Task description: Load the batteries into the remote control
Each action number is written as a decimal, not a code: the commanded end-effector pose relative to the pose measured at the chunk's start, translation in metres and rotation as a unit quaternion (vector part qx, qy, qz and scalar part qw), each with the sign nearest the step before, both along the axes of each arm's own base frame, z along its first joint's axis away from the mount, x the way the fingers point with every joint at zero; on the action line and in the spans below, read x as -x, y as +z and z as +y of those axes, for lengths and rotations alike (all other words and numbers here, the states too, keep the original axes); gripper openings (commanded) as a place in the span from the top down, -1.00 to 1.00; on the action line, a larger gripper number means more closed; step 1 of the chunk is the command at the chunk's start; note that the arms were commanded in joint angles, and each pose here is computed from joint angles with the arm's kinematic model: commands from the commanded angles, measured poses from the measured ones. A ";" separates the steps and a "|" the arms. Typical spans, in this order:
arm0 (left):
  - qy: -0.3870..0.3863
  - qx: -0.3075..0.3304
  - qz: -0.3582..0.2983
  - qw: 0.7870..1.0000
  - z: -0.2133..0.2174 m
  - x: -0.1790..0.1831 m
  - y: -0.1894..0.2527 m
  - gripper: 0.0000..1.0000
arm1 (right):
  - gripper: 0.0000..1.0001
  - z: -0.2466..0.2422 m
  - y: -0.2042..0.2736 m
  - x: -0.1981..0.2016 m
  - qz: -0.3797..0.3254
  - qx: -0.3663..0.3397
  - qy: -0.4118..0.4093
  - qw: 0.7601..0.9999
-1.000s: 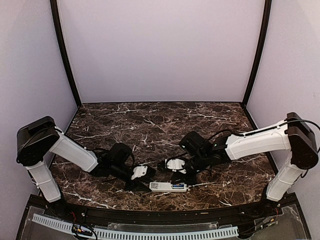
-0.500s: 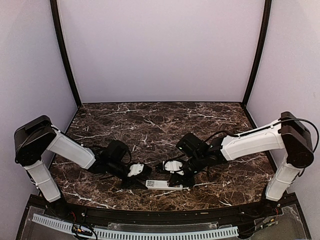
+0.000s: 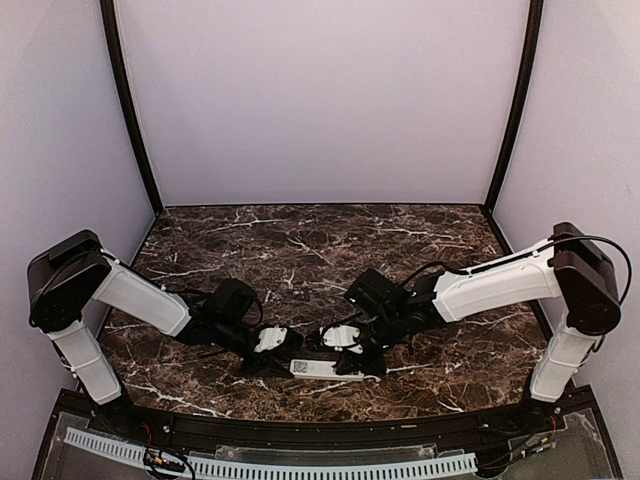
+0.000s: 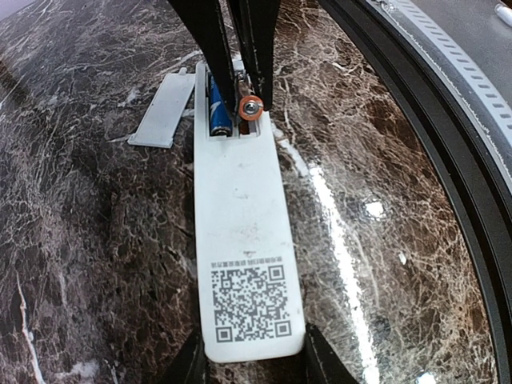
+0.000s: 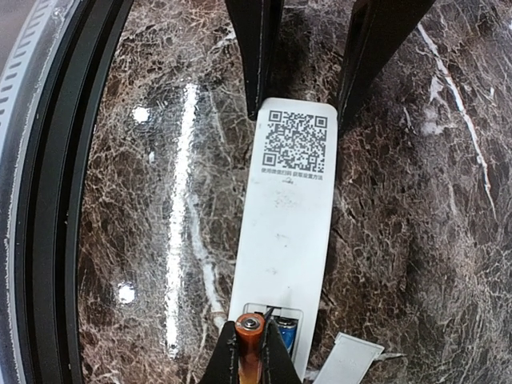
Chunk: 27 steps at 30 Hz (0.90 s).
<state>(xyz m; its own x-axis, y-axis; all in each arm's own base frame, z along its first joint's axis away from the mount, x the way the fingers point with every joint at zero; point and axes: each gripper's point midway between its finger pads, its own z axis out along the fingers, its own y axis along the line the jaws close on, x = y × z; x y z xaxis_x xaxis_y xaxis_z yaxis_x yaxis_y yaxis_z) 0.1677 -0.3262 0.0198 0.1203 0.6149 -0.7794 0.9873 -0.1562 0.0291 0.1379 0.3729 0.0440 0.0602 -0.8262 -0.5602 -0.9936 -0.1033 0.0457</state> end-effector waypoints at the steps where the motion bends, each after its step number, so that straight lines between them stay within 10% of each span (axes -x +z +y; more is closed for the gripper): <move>1: 0.004 -0.039 0.021 0.999 0.016 0.007 -0.013 1.00 | 1.00 -0.011 -0.018 0.000 -0.019 0.051 0.005 0.999; 27: 0.010 -0.045 0.024 0.999 0.016 0.005 -0.016 1.00 | 0.55 0.015 0.053 -0.004 0.003 -0.026 -0.047 0.999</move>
